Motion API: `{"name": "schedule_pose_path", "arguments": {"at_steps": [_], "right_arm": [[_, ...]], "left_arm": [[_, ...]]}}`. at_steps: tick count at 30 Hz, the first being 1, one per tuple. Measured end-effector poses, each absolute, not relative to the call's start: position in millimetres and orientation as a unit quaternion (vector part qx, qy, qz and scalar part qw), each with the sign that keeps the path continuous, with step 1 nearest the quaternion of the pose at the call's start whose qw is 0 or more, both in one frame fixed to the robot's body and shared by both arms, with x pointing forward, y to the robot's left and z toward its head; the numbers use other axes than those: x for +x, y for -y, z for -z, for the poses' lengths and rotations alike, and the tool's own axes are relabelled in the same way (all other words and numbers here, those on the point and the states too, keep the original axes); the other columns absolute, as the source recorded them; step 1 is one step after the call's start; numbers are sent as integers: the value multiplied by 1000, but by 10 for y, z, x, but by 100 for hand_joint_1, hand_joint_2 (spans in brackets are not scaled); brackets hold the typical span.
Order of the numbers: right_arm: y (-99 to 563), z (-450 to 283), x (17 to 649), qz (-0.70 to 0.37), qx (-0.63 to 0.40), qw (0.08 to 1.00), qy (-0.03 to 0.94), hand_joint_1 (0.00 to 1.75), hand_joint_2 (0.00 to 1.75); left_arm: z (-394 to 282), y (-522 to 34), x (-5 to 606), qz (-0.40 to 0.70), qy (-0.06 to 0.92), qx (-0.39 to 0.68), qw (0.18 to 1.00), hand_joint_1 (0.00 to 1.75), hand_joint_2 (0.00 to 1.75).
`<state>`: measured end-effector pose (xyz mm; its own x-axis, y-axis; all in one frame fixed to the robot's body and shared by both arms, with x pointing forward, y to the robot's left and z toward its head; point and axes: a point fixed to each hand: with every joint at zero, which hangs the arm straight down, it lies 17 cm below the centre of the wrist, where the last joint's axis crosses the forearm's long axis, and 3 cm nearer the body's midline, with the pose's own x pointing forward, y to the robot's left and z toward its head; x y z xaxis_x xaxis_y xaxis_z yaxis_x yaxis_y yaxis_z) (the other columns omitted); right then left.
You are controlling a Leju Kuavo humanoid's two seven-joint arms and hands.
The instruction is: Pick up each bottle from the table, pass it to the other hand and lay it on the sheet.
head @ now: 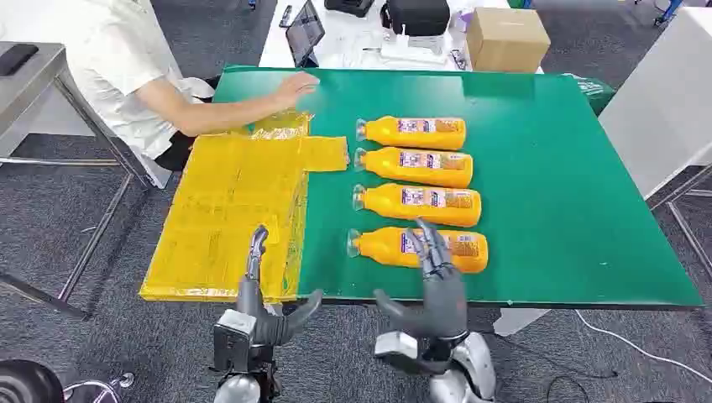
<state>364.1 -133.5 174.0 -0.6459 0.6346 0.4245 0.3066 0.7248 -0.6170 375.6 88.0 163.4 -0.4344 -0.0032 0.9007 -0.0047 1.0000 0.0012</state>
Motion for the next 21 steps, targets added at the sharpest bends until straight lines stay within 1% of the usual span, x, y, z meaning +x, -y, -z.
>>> {"name": "schedule_pose_path", "arguments": {"at_steps": [3,5,10,16,21], "right_arm": [[1436,-1604,3781,-338,-338,286,831,0,175],[1606,-1461,3929,-378,-377,282,797,0,175],[2070,-1207,4220,-408,-419,312,749,0,175],[2292,-1073,4380,-421,-438,333,721,0,175],[2369,-894,4502,-441,-433,356,701,0,175]], "left_arm": [[-1633,-816,3773,5,846,-9,533,0,175],[-1623,-746,3771,10,845,-17,535,0,175],[-1609,-667,3757,13,843,-26,538,0,175],[-1601,-655,3769,14,841,-26,540,0,175],[-1611,-638,3773,14,841,-29,539,0,175]]}}
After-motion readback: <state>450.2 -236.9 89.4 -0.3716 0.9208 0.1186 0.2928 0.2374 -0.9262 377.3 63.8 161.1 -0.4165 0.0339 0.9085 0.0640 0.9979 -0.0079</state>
